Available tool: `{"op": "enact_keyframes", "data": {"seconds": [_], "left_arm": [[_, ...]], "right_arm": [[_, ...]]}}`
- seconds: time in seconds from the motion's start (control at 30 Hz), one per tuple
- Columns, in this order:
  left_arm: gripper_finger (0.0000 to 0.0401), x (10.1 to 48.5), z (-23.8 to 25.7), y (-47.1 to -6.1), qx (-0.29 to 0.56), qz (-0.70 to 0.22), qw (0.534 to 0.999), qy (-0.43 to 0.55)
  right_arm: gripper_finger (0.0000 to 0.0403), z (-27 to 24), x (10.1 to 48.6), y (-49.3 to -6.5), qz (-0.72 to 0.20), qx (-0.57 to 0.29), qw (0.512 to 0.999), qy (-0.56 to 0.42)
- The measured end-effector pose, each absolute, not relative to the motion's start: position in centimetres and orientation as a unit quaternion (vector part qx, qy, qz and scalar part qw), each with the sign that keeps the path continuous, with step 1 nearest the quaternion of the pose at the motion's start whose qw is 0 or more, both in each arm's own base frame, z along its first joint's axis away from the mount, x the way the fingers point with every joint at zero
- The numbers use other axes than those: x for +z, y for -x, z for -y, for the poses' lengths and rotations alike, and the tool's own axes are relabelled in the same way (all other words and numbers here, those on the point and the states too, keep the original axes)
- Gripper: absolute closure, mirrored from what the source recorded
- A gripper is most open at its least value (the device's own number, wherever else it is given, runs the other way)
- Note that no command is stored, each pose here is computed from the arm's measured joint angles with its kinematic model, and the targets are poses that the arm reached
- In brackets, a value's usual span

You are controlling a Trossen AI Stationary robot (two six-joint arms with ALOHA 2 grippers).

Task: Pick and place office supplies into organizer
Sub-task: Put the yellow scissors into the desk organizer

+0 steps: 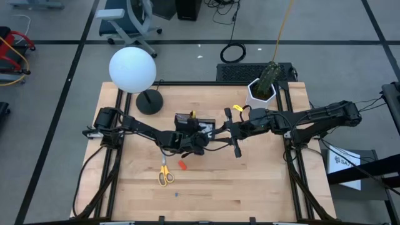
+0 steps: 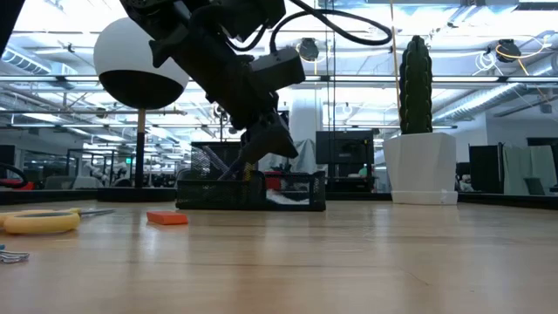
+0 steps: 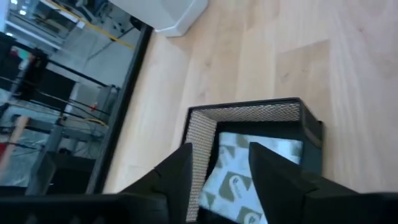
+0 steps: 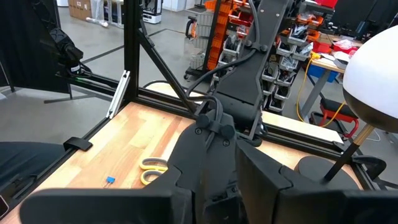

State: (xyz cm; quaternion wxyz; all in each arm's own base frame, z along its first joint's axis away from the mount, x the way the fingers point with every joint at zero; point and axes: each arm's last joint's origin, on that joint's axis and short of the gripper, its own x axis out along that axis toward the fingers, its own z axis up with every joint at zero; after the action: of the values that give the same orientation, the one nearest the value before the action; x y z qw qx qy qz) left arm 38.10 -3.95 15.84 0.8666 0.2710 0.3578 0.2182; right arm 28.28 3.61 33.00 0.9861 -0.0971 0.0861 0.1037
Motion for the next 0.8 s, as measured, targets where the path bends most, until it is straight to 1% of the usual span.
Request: {"op": "enact_keyframes", "data": {"seconds": [0.17, 0.3, 0.4, 0.6, 0.8], "left_arm": [[0.0205, 16.2, 4.7, -37.9, 0.236, -0.35, 0.858, -0.293], [0.0191, 16.9, 5.6, -37.6, 0.234, -0.343, 0.857, -0.306], [0.019, 17.5, 6.5, -37.3, 0.241, -0.335, 0.854, -0.317], [0.0189, 18.1, 7.9, -35.8, 0.229, -0.365, 0.827, -0.36], [0.019, 18.5, 8.8, -34.4, 0.228, -0.381, 0.828, -0.341]], "right_arm": [[0.0328, -3.6, 33.0, -28.3, -0.086, 0.104, 0.986, 0.097], [0.0328, -3.6, 33.0, -28.3, -0.086, 0.104, 0.986, 0.097], [0.0328, -3.6, 33.0, -28.3, -0.086, 0.104, 0.986, 0.098], [0.0328, -3.6, 33.0, -28.3, -0.086, 0.104, 0.986, 0.099], [0.0328, -3.6, 33.0, -28.3, -0.085, 0.105, 0.986, 0.099]]}}
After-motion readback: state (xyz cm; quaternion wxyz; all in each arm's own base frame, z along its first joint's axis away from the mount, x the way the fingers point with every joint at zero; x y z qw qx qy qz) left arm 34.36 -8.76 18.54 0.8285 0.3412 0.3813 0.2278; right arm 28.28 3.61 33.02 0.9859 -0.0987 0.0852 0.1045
